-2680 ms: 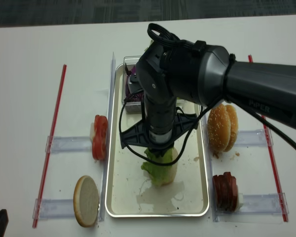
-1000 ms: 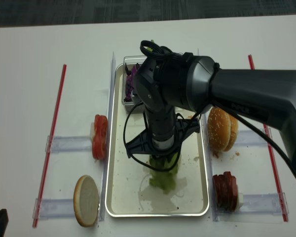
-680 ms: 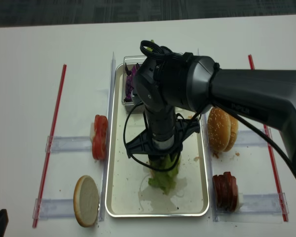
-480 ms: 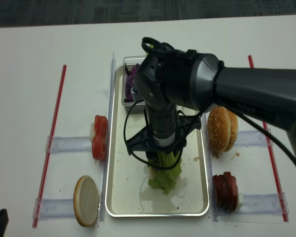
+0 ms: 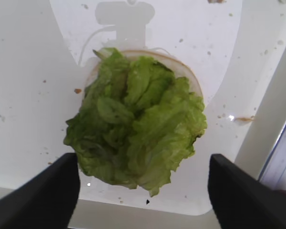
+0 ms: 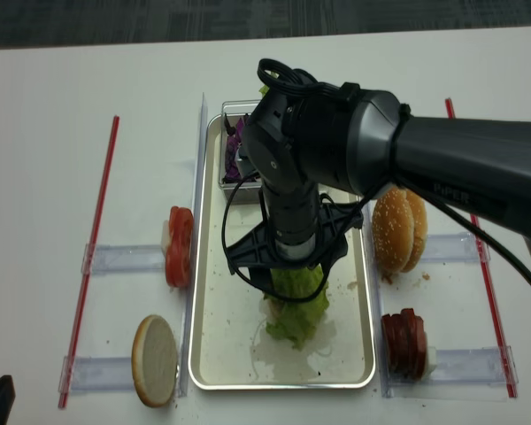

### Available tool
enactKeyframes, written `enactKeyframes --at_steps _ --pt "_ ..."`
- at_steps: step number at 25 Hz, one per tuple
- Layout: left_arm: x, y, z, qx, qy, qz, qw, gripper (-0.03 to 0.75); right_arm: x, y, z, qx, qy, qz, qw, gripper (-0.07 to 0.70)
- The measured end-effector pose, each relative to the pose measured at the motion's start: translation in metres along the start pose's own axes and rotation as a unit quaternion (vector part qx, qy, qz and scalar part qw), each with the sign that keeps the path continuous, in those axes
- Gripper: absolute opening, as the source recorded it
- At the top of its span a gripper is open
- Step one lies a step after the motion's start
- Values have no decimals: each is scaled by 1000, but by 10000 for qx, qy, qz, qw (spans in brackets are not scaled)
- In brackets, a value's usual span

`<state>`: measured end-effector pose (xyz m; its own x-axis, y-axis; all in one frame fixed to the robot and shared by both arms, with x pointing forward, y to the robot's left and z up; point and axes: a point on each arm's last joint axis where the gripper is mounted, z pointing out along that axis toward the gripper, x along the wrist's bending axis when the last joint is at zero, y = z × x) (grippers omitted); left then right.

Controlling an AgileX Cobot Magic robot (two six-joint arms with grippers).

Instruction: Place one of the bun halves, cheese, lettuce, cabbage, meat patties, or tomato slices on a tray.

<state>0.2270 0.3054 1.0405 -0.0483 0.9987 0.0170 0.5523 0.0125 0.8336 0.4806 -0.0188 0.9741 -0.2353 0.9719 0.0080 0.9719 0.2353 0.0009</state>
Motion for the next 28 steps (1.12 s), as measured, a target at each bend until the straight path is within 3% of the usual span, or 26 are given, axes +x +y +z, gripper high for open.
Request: enactKeyframes --at_steps 16,28 --pt "0 0 0 0 0 0 10000 439 -2 1 0 -61 -102 17 9999 580" --pt "0 0 0 0 0 0 10000 439 -34 47 -36 -424 286 466 9976 580"
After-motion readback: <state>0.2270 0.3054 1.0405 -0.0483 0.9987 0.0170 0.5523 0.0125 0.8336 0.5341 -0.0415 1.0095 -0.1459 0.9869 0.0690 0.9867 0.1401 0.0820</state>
